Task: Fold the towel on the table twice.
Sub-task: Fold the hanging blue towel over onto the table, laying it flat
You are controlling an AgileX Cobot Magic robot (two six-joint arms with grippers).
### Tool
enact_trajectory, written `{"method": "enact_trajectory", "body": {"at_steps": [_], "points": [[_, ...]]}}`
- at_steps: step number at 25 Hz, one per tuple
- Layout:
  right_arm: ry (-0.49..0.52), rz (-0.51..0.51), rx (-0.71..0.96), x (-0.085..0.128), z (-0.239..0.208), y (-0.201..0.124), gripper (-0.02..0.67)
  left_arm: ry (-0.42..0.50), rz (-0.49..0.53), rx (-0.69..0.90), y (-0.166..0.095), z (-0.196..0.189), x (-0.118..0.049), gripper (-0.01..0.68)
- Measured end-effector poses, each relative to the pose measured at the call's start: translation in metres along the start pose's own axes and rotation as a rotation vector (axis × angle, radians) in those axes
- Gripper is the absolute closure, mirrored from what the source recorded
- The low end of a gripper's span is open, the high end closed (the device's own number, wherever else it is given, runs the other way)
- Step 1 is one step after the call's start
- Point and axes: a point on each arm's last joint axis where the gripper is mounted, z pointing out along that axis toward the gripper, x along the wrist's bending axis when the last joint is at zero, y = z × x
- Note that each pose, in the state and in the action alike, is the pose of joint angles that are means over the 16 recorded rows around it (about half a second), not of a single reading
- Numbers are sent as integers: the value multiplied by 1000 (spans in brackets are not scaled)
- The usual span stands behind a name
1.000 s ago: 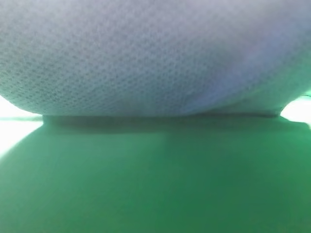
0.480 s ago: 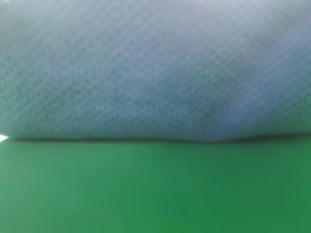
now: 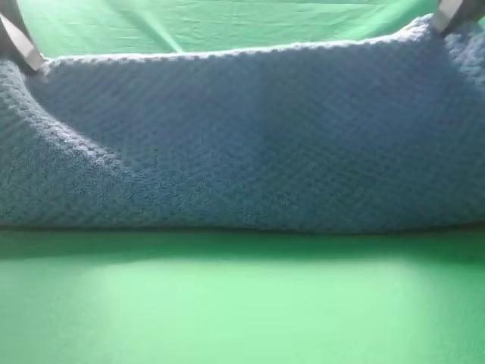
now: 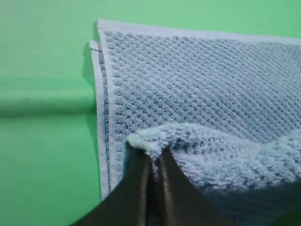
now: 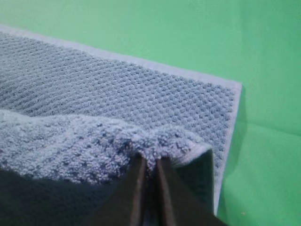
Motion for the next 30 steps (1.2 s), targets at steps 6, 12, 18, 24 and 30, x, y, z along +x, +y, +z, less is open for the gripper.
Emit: {"method": "enact_trajectory", "body": {"at_steps": [6, 12, 18, 24, 30], "points": [[-24, 13, 20, -8, 27, 18, 649, 22, 5, -35, 10, 17, 4, 673], [-52, 45, 23, -21, 49, 31, 649, 40, 28, -52, 26, 37, 6, 673], [-73, 71, 4, -34, 71, 37, 649, 59, 40, -57, 43, 64, 10, 673], [-73, 74, -13, -37, 95, 36, 649, 76, 48, -57, 54, 90, 14, 673], [-70, 73, -22, -38, 115, 33, 596, 90, 60, -61, 60, 105, 18, 645]]}}
